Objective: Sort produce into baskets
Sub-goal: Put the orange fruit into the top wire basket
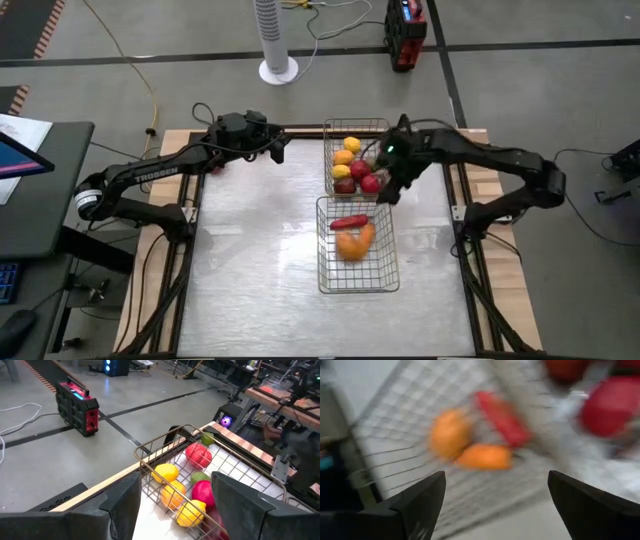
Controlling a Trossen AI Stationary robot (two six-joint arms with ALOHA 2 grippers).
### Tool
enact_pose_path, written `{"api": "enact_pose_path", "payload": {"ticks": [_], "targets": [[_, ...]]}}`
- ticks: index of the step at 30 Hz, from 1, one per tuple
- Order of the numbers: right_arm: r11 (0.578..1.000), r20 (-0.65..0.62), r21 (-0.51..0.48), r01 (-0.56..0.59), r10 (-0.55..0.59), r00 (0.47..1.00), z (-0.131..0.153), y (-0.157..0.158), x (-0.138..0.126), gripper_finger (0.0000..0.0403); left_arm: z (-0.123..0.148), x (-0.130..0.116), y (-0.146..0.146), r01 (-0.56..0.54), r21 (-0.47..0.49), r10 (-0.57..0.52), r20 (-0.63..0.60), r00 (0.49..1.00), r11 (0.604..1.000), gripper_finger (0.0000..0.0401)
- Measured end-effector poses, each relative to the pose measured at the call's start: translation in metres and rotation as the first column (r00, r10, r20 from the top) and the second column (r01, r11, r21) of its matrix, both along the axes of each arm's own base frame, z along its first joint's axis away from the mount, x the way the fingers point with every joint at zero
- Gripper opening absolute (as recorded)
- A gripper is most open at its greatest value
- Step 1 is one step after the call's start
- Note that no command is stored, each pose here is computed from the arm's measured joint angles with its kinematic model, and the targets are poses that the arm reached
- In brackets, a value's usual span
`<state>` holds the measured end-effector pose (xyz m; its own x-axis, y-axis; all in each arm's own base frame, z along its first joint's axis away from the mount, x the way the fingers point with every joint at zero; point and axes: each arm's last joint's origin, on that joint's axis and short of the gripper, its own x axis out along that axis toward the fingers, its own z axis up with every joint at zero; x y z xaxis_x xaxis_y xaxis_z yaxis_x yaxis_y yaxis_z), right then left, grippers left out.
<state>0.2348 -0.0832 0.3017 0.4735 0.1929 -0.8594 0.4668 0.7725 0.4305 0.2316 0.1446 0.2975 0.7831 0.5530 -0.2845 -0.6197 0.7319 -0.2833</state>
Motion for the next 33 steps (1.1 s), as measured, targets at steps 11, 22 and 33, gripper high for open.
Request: {"api": "enact_pose_path", "payload": {"ticks": [11, 22, 33], "targets": [[0.915, -0.056, -0.387, 0.115, -0.148, 0.987, 0.013, -0.069, -0.063, 0.0374, 0.0, 0.0, 0.0, 0.001, -0.004, -0.001, 0.005, 1.0, 1.0, 0.0226], [0.94, -0.274, -0.279, 0.198, -0.275, 0.922, -0.042, -0.124, -0.057, 0.0374, 0.0, 0.0, 0.001, -0.023, 0.008, 0.023, -0.002, 1.0, 1.0, 0.0226], [0.719, -0.135, -0.298, 0.627, -0.682, 0.718, -0.049, -0.184, -0.106, 0.0374, 0.0, 0.0, 0.001, -0.035, -0.026, 0.036, 0.023, 0.999, 0.999, 0.0226]]}}
